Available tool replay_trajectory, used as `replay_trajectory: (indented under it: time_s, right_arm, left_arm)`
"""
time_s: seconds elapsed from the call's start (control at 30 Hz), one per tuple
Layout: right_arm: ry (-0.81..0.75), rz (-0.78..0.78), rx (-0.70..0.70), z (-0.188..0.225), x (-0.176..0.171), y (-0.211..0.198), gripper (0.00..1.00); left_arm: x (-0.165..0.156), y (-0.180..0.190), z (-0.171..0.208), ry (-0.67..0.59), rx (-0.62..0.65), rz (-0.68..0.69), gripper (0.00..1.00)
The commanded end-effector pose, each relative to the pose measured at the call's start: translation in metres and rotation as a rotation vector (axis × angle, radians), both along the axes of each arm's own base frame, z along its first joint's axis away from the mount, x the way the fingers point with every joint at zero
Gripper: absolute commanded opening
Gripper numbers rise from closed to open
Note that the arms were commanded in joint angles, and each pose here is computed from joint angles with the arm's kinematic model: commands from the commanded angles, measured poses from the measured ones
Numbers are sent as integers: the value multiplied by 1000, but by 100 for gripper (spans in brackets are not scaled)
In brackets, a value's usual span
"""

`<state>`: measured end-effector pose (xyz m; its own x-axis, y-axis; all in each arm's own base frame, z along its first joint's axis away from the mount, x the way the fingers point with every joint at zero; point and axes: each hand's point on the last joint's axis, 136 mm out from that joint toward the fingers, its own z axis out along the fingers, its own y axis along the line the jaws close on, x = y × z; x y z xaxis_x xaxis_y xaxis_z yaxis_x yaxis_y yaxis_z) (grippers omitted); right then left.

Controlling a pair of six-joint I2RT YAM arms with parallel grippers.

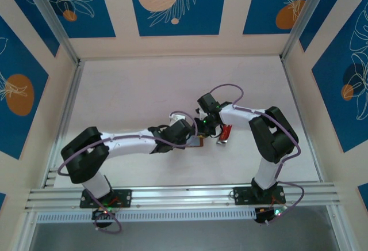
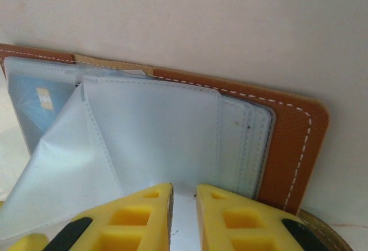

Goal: Put the credit cards into the card holder

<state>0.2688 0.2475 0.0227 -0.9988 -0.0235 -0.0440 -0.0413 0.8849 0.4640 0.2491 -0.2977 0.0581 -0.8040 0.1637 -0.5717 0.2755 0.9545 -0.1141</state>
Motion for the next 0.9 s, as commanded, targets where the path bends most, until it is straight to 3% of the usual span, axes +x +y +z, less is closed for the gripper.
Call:
replay_trajectory:
  time_s: [0.0, 0.27, 0.87]
  right_arm:
    - [29, 24, -30, -1, -11, -6, 20]
    - [31, 35, -24, -2, -11, -4, 20]
    - [40, 52, -37, -9, -13, -4, 20]
  left_arm:
    - [8, 5, 1, -20, 59, 1, 27]
    - [20, 12, 0, -55, 155, -1, 30]
    - [27, 50, -13, -17, 181, 126, 29]
